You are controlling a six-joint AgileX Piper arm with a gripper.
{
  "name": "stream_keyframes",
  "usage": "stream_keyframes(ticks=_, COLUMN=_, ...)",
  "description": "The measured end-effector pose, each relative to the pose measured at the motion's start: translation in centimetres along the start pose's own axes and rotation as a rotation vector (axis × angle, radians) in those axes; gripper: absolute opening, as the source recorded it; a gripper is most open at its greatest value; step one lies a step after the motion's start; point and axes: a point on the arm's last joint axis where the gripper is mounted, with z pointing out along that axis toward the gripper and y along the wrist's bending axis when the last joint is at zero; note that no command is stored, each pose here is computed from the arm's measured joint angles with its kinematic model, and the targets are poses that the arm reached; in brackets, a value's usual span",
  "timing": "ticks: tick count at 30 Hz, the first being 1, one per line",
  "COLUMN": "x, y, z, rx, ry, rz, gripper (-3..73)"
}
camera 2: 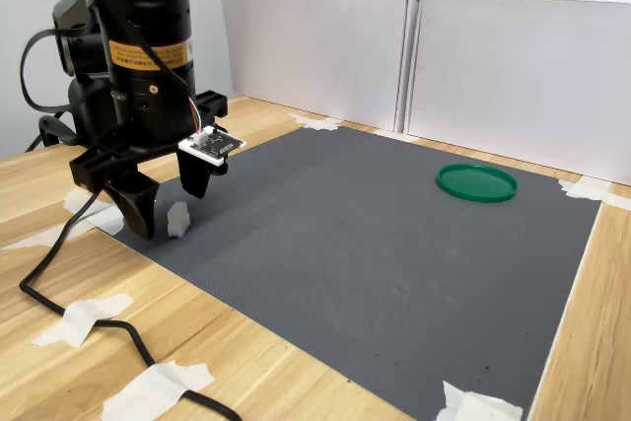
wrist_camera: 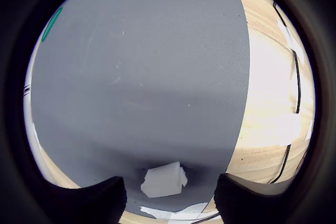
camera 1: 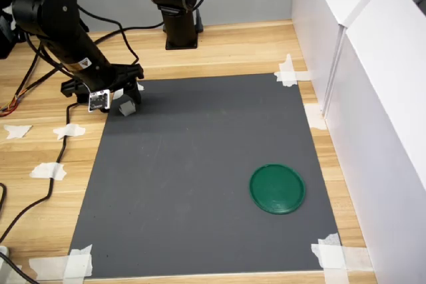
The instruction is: Grasp a white terminal and put it on the green lid.
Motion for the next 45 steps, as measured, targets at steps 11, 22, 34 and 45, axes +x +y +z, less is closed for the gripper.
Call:
stream_keyframes(ticks=11, x=0.0, y=0.1, z=0.0, rx=-0.005, ry=-0.005, rz=0.022, gripper=70.3)
stream_keyframes(ticks=22, x=0.7, y=0.6, z=1.3, rx=-0.022, ry=0.016, rz=-0.025, gripper=70.3)
stream_keyframes(ticks=34, x=0.4, y=0.4, z=1.3, rx=-0.007, ry=-0.018, rz=-0.036, gripper=63.3)
stream_keyframes(ticks=45, x=0.4, y=0.4, z=1.3, rx=-0.006, ry=-0.026, rz=0.000, gripper=30.0)
